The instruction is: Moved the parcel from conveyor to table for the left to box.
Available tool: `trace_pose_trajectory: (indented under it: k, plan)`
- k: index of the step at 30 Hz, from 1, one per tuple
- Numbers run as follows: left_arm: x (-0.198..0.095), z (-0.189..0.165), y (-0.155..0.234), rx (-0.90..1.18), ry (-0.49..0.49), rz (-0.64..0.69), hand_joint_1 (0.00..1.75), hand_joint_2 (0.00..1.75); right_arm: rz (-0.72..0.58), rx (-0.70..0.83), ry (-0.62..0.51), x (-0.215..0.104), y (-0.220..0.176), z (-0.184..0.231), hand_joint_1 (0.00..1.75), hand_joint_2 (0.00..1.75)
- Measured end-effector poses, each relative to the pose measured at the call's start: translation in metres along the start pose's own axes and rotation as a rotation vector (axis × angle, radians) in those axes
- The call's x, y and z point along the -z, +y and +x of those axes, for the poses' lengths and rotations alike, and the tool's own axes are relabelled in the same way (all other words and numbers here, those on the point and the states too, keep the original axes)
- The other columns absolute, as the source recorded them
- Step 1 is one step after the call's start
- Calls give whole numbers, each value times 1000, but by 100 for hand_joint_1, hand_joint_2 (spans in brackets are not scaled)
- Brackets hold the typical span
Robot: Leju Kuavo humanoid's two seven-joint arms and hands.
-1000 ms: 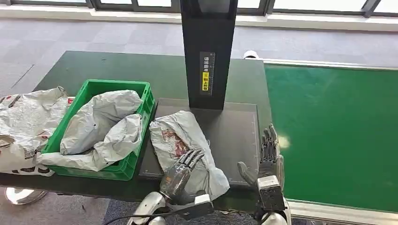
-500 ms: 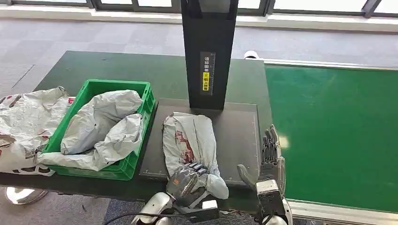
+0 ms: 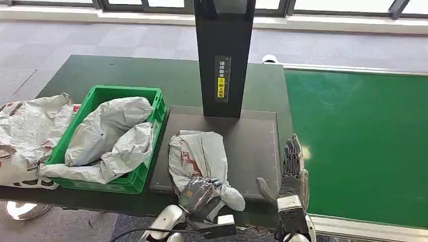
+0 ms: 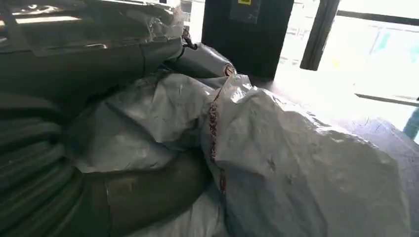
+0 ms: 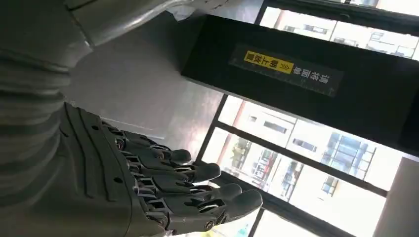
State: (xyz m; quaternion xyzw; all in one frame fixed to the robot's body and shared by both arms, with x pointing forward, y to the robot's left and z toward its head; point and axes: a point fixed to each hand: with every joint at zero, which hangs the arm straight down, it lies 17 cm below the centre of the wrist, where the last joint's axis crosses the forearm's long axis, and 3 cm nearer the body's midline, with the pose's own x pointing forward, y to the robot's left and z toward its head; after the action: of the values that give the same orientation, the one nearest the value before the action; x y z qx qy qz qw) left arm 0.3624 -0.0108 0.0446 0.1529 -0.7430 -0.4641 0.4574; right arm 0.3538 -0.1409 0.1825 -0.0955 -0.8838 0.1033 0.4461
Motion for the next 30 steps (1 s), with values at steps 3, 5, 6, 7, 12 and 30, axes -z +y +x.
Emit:
trace_pose_trajectory:
  k: [3,5,6,7,12,30]
  plan:
    - [2,4,12,2,-16,44,175,175,5,0,-1,-1,1,0,0,175]
    - [4,9,29,5,-39,109,175,175,11,1,0,-2,2,1,0,175]
    - [4,16,43,4,-63,164,175,175,12,2,1,-3,3,1,0,175]
    - [3,24,60,6,-96,227,175,175,14,4,2,-4,3,2,0,175]
    - [-12,62,153,15,-219,516,175,175,2,4,11,-7,-3,3,0,175]
    - [-91,123,276,130,-372,904,175,175,-16,0,18,-10,-11,4,0,175]
